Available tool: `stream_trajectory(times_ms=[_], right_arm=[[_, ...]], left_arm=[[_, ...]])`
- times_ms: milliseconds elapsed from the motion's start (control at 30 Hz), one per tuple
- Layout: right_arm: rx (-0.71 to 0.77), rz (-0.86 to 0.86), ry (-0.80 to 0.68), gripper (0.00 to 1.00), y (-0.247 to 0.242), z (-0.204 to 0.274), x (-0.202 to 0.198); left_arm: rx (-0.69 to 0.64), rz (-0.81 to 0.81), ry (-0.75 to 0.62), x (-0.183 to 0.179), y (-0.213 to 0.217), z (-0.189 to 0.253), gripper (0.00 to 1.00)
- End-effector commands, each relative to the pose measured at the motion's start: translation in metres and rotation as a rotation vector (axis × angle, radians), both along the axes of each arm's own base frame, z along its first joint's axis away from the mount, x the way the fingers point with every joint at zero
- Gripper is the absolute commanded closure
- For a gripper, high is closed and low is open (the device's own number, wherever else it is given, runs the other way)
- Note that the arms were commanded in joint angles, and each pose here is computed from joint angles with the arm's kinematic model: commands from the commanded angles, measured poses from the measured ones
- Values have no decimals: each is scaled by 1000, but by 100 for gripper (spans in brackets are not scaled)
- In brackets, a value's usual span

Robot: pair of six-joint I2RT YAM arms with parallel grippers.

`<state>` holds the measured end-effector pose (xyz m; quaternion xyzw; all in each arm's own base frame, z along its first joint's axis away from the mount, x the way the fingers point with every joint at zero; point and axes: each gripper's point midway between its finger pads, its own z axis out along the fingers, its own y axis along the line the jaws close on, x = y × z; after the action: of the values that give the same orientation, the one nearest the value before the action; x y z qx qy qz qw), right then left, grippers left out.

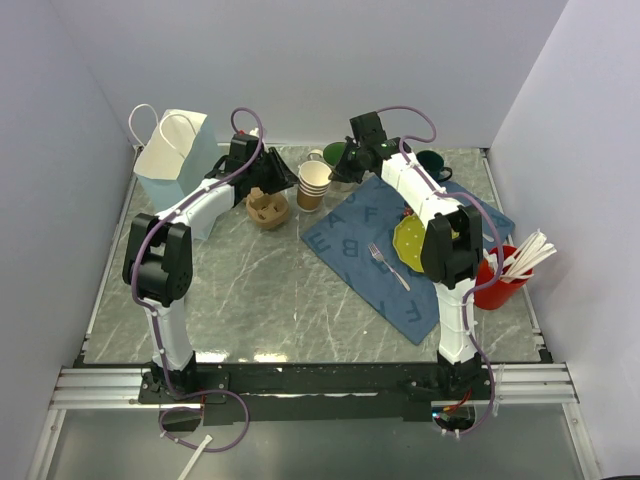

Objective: Pack the takeout coffee

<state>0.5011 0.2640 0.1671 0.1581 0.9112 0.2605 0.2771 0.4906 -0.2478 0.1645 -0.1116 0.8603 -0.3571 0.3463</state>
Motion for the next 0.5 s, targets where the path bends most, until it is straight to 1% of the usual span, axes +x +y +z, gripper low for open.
stream_trajectory(times_ms=[0,200,467], right_arm=[[36,-7,-41,100,2,15,10],[39,-7,-35,100,2,13,10],[36,-14,-27,100,-1,8,11]], left_arm=[[-49,-8,-113,11,-5,45,64],[-50,-18,-77,11,-8,31,64],[-60,-13,-113,10,-2,49,63]])
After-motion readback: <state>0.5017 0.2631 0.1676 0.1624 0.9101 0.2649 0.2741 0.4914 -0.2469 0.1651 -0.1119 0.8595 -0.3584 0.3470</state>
